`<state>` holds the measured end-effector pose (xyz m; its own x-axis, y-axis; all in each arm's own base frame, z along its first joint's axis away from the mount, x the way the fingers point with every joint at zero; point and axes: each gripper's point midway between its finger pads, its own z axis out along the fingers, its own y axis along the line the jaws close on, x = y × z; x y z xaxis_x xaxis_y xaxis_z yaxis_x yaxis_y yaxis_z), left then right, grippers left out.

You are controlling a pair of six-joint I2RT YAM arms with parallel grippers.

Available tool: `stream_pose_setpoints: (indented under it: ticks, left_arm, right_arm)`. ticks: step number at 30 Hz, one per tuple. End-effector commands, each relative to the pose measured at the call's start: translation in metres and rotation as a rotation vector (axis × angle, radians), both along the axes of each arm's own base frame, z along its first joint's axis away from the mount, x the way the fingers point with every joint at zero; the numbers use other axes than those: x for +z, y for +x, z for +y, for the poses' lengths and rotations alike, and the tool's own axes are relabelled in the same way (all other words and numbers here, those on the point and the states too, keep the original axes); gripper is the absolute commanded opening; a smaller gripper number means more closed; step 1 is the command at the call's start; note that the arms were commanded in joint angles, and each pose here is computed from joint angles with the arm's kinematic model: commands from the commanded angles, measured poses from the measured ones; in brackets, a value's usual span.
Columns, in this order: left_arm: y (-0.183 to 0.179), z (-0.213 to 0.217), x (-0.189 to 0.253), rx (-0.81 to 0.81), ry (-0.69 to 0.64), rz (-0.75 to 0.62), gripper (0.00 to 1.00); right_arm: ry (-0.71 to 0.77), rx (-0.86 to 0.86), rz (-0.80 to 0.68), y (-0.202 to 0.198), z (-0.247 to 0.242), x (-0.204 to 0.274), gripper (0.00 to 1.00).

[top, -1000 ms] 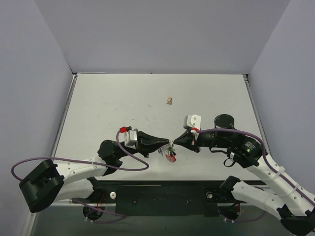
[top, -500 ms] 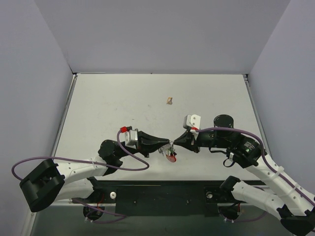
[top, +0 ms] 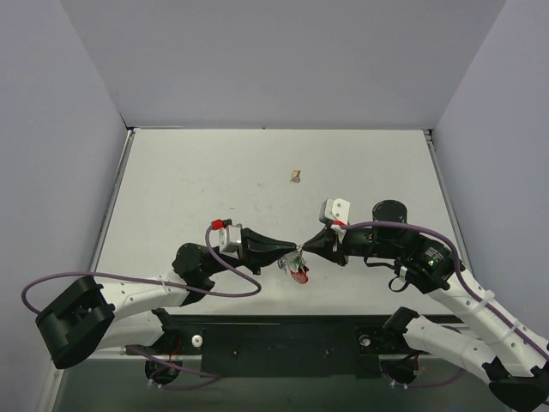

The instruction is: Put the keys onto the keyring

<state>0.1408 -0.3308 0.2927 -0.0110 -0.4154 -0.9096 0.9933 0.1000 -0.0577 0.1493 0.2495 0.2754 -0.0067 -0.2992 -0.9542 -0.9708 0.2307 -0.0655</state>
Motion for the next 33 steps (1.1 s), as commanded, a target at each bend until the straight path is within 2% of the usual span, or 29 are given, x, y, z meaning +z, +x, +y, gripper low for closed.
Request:
stream_pose_setpoints:
  ticks: [1, 33]
  left_arm:
    - [-0.0115, 0.0106, 0.0549, -0.02, -0.167, -0.131, 0.0]
    - [-0.0083, 0.0146, 0.0539, 0.014, -0.166, -0.134, 0.0]
  right_arm:
    - [0.044, -0.005, -0.024, 0.0039, 0.0051, 0.0115, 0.0]
    - [0.018, 0.048, -0.007, -0.0058, 0.0052, 0.0041, 0.0]
